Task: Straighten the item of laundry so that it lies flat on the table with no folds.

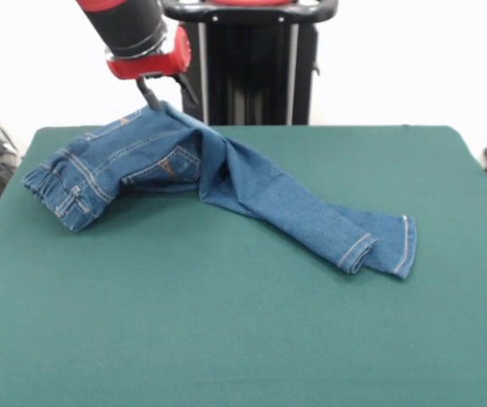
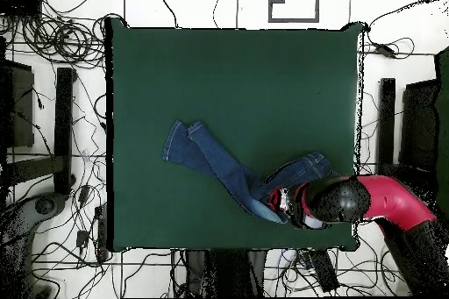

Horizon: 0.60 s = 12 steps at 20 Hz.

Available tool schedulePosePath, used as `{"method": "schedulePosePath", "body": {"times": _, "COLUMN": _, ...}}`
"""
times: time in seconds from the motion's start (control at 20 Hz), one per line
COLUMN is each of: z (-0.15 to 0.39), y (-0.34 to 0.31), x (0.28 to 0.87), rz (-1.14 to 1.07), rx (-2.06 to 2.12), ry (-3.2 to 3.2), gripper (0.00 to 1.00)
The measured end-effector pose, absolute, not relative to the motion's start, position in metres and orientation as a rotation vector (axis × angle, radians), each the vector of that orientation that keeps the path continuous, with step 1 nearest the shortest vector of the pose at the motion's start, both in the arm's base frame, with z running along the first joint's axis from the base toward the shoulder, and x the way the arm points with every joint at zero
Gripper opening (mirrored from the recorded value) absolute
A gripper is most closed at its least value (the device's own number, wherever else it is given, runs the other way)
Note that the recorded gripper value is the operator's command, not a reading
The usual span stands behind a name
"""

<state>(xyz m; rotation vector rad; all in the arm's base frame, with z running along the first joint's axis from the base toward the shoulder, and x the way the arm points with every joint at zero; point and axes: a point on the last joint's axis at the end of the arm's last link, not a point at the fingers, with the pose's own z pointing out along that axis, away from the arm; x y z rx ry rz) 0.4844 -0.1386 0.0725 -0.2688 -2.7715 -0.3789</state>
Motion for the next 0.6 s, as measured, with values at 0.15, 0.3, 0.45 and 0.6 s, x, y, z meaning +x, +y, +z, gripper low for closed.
{"method": "schedulePosePath", "body": {"times": 0.15, "z": 0.062, "y": -0.135, "x": 0.481, "rz": -0.383, "rx": -0.243, "ry": -2.782, "gripper": 1.00}}
{"method": "schedulePosePath", "body": {"times": 0.3, "z": 0.054, "y": -0.130, "x": 0.478, "rz": -0.402, "rx": -0.228, "ry": -2.780, "gripper": 1.00}}
{"method": "schedulePosePath", "body": {"times": 0.45, "z": 0.047, "y": -0.126, "x": 0.475, "rz": -0.422, "rx": -0.217, "ry": -2.770, "gripper": 1.00}}
{"method": "schedulePosePath", "body": {"times": 0.6, "z": 0.037, "y": -0.118, "x": 0.471, "rz": -0.448, "rx": -0.199, "ry": -2.757, "gripper": 1.00}}
